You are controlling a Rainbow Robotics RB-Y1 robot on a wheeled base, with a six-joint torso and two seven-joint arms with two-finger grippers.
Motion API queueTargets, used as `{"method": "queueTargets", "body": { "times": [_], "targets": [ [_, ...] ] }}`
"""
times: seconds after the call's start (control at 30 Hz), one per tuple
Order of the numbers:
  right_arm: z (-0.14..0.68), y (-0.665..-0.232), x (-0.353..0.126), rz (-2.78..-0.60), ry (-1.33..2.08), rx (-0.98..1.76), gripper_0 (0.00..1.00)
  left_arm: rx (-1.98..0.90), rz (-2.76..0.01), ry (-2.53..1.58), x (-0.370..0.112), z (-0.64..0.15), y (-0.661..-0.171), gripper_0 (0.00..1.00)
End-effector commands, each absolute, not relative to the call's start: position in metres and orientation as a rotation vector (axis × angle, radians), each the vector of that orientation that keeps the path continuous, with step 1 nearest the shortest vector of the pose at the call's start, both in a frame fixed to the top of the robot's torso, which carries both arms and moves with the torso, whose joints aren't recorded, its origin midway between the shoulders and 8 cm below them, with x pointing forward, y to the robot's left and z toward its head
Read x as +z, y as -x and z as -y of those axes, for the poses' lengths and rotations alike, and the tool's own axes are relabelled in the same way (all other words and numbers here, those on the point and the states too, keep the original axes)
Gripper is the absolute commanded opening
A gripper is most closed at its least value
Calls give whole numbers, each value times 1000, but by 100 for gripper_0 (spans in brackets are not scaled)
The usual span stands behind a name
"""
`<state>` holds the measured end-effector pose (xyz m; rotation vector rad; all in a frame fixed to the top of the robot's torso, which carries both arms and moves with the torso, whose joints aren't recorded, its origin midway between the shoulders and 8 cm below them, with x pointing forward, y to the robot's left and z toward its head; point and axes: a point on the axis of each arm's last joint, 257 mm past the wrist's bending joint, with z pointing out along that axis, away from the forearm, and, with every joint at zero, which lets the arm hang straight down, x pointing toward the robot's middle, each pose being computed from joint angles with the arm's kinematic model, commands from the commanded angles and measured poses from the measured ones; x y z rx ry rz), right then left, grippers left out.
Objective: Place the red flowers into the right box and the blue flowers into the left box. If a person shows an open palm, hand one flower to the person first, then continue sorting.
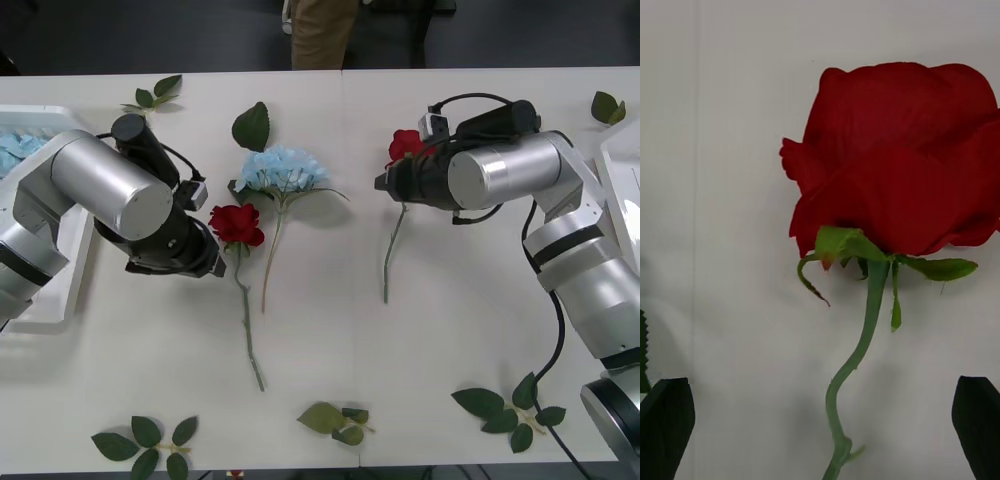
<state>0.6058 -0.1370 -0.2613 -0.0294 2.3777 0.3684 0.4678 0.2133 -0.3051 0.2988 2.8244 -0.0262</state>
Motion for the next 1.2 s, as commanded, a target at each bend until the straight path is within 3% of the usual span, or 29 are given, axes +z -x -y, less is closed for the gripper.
{"method": "queueTargets", "body": {
  "times": [0.03, 0.23, 0.27, 0.3, 0.33, 0.37, 0.43, 0.87, 1.2],
  "targets": [
    [115, -623, -252, -2357, 30, 363, 100, 34, -2741, -341, -287, -192, -481, 100],
    [113, -621, -271, -2385, 77, 295, 100, 81, -2732, -265, -298, -181, -477, 100],
    [113, -621, -271, -2384, 83, 290, 95, 85, -2729, -257, -299, -179, -477, 100],
    [113, -620, -275, -2386, 98, 270, 73, 96, -2726, -237, -301, -176, -477, 100],
    [114, -620, -274, -2385, 102, 260, 60, 95, -2725, -229, -301, -173, -477, 100],
    [116, -620, -276, -2384, 109, 242, 27, 100, -2721, -211, -303, -168, -476, 100],
    [115, -620, -277, -2384, 113, 236, 1, 101, -2716, -196, -304, -161, -475, 100],
    [110, -621, -258, -2367, 112, 270, 0, 144, -2701, -205, -316, -146, -468, 100],
    [185, -596, -142, -2387, 51, 317, 0, 171, -2704, -202, -330, -142, -461, 100]
  ]
}}
